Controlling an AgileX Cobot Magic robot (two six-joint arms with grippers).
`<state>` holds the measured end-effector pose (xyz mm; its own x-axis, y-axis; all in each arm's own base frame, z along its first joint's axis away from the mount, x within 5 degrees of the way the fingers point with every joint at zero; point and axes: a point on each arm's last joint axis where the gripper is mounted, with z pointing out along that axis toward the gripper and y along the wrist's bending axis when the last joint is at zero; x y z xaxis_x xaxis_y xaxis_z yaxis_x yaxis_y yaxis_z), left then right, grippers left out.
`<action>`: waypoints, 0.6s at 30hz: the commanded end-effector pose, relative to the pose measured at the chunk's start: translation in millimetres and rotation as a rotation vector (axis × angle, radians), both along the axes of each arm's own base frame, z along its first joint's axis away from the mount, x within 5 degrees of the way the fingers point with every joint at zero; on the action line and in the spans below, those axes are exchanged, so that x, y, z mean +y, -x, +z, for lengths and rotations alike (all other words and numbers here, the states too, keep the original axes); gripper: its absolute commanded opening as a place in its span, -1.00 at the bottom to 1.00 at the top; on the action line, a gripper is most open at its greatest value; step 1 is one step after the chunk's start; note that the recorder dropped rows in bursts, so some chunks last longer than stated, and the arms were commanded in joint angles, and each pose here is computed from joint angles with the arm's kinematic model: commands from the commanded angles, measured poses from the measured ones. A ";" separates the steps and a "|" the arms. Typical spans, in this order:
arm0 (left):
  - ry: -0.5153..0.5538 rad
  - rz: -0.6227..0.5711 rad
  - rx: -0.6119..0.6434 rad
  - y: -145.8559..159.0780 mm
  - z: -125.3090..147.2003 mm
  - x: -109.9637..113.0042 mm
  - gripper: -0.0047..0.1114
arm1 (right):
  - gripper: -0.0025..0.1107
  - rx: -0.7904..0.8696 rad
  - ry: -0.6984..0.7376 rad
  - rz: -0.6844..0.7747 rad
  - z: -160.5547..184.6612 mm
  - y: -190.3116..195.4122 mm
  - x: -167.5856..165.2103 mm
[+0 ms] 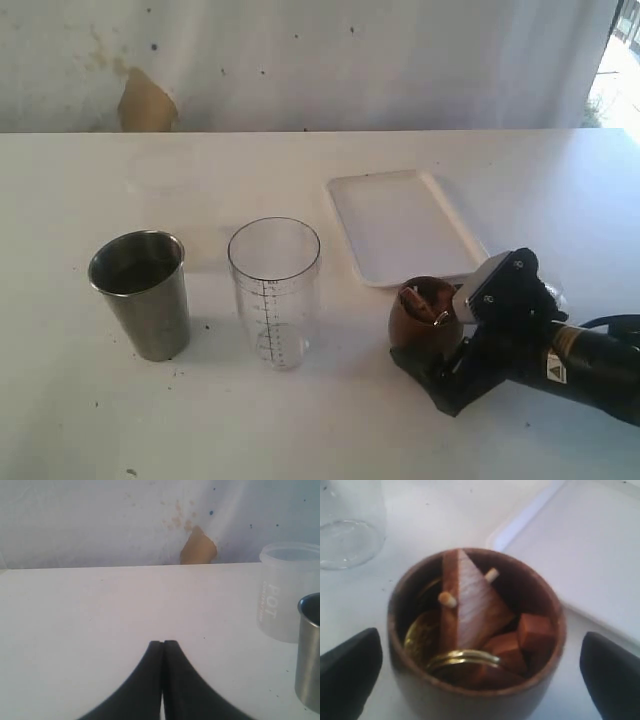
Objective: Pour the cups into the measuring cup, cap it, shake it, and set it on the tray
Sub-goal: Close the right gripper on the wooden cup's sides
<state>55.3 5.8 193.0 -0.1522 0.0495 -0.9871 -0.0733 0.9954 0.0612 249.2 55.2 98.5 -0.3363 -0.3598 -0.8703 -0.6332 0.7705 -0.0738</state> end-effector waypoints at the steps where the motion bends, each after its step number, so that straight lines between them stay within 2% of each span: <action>1: 0.009 -0.002 -0.001 0.1 -1.2 -0.3 -0.92 | 0.90 0.037 -0.074 0.056 0.5 6.5 6.4; 11: 0.009 -0.002 -0.001 0.1 -1.2 -0.3 -0.92 | 0.90 0.010 -0.195 0.095 -9.6 4.0 13.3; 18: 0.009 -0.002 -0.001 0.1 -1.2 -0.3 -0.92 | 0.90 0.026 -0.218 0.095 -23.6 -5.8 14.6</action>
<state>55.3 5.8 193.0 -0.1522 0.0495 -0.9871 -0.0733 0.9954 0.0612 252.7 69.0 76.4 -0.3405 -0.2066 -0.9173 -0.6973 0.7099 0.0990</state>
